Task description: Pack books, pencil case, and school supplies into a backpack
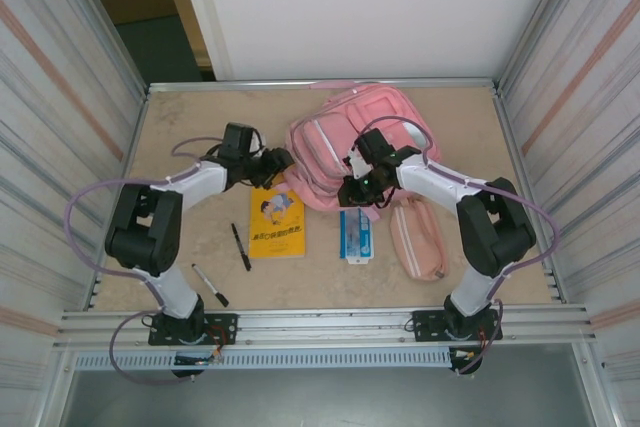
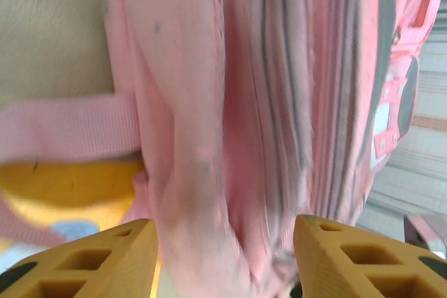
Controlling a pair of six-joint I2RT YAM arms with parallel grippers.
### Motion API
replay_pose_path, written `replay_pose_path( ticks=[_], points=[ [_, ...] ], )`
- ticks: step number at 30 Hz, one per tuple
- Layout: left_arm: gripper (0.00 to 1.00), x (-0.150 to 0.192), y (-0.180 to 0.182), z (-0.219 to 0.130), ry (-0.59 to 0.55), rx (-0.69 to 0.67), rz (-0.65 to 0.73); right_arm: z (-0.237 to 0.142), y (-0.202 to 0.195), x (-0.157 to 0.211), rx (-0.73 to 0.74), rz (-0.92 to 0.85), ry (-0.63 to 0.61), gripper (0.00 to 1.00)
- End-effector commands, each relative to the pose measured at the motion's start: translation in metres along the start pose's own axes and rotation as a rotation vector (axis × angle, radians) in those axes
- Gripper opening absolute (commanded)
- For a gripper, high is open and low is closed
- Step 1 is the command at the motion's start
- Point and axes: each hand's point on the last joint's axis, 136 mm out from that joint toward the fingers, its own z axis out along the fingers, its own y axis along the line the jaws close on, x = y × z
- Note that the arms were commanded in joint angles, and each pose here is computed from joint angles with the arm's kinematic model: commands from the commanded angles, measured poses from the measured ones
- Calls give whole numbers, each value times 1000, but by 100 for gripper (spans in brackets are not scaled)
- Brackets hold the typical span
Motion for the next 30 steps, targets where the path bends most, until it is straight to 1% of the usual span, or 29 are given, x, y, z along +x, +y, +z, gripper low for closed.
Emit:
replay_pose_path(
  ticks=[1, 3, 7, 9, 13, 16, 18, 20, 22, 24, 26, 29, 30],
  points=[
    [55, 22, -14, -30, 15, -36, 112, -13, 5, -3, 26, 22, -56, 31],
    [56, 36, -20, -41, 21, -73, 196, -24, 4, -3, 43, 42, -93, 37],
    [55, 65, -33, -49, 45, -97, 349, -49, 1, -1, 72, 78, -184, 43],
    [55, 83, -48, -46, 90, -64, 424, -63, -2, 0, 90, 95, -236, 47],
    [54, 115, -71, -31, 166, -40, 567, -91, -14, 3, 151, 120, -341, 50],
    [49, 130, -81, -16, 226, -44, 669, -106, -24, 8, 180, 150, -394, 51],
    [46, 133, -80, -7, 244, -65, 705, -109, -28, 11, 185, 162, -408, 51],
    [42, 135, -79, 5, 258, -64, 710, -108, -34, 15, 191, 196, -401, 51],
    [41, 136, -79, 14, 284, -61, 705, -102, -35, 18, 182, 197, -382, 51],
    [41, 138, -74, 23, 308, -73, 687, -95, -34, 17, 178, 143, -360, 51],
    [41, 140, -71, 32, 325, -69, 666, -90, -33, 12, 191, 35, -352, 50],
    [41, 142, -72, 40, 349, -66, 632, -82, -27, 2, 184, -171, -336, 50],
    [41, 142, -72, 40, 350, -68, 623, -76, -20, 1, 152, -280, -311, 50]
  ],
)
